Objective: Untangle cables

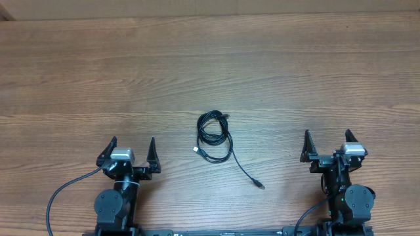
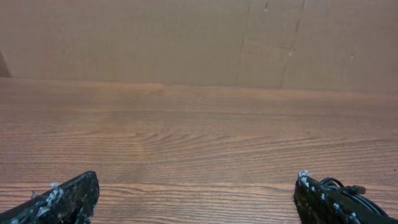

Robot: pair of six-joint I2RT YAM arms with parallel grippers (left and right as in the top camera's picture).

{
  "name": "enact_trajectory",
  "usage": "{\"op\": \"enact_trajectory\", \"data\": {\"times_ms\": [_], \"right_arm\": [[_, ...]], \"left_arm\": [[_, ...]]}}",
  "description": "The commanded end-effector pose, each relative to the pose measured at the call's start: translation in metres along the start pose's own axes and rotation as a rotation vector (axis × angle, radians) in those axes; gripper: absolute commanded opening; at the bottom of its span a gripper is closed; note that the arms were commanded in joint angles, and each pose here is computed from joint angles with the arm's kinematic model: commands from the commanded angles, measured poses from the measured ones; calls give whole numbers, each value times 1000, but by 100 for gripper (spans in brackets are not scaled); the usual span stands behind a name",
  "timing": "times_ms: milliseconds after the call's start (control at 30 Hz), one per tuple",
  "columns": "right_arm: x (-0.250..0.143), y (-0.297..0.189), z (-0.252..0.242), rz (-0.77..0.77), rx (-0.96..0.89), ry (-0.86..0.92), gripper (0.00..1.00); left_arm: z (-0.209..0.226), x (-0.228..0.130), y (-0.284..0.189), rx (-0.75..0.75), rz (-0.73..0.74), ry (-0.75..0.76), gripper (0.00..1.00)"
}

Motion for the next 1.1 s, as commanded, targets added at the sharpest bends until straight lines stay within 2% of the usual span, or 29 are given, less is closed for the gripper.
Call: {"op": "enact_trajectory", "data": {"times_ms": [0,1067], "right_arm": [[-2,0,0,-5,6,-1,100],[-2,0,0,-5,6,-1,100]], "left_arm": [[1,-2,0,12,10,-9,99],[0,-2,0,8,11,-9,100]]}}
Point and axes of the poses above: each gripper's point midway between its finger pads, its own y axis out along the fingers, its own z axis along the line the jaws close on, x = y × z, the point moved 9 cm from there along -y, back along the fingers, and after that the axes turned 15 degrees about y, right-handed, at the moved point
